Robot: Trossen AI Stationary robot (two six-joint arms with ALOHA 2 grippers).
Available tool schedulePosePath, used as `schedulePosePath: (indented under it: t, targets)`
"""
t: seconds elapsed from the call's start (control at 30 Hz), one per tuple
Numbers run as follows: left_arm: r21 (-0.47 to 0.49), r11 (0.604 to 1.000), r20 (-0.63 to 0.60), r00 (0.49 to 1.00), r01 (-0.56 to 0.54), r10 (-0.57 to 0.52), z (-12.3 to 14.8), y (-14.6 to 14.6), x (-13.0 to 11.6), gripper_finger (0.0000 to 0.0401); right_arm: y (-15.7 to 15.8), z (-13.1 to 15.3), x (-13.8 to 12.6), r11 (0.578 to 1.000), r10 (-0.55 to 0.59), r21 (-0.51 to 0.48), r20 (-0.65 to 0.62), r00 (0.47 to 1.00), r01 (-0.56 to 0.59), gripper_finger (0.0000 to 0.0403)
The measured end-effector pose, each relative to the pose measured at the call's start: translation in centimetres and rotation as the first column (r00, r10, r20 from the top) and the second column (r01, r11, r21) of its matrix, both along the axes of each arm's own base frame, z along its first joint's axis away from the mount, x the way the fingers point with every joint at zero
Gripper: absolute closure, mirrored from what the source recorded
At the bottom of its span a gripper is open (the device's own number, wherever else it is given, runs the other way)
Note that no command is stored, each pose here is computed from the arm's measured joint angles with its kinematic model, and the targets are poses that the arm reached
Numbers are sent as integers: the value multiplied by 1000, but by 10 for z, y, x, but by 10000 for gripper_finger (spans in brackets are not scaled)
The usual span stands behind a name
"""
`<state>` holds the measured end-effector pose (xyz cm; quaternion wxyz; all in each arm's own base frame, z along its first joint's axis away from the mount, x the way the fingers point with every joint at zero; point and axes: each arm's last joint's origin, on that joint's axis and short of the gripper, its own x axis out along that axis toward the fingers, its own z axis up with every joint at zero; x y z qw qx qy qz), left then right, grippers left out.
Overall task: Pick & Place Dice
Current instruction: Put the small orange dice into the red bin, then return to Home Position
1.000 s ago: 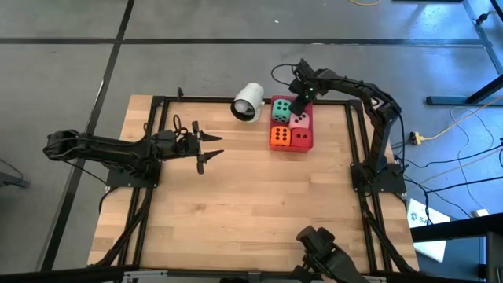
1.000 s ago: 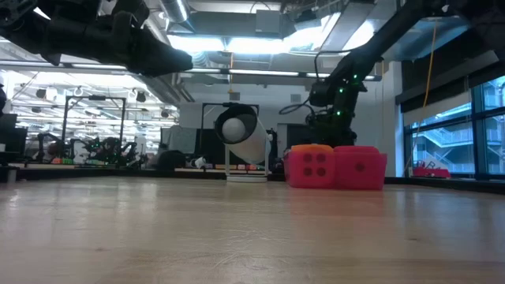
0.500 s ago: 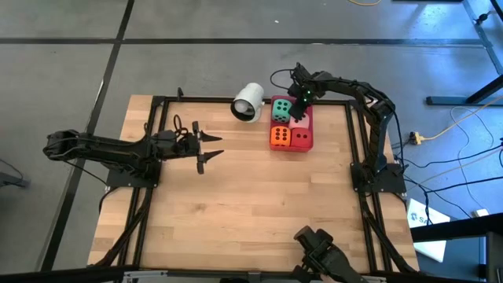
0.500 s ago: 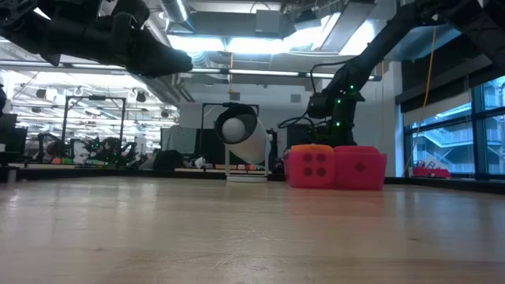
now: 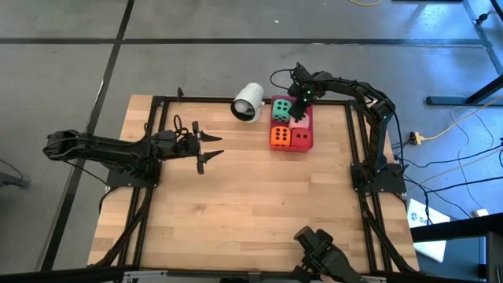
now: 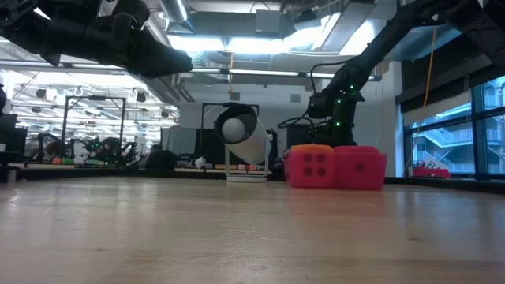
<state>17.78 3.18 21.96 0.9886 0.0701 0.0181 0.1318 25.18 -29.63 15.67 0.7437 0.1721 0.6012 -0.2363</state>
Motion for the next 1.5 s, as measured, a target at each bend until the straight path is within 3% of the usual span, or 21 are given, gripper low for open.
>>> schedulePosePath:
  t: [0.7,0.93,1.2,1.5]
  targets:
    - [-1,1000,-2,1000,0,0,0,0,0,196,0,0,0,1000,-3,0,0,1000,3,310]
    - [-15,1000,2,1000,-1,1,0,0,0,196,-1,2,0,1000,-3,2,0,1000,3,266]
    - [-16,1000,2,1000,-1,1,0,0,0,196,-8,22,7,1000,-24,-14,32,999,24,206]
    - [-29,1000,5,1000,-1,1,0,0,0,196,-4,39,4,998,-28,56,-26,999,30,193]
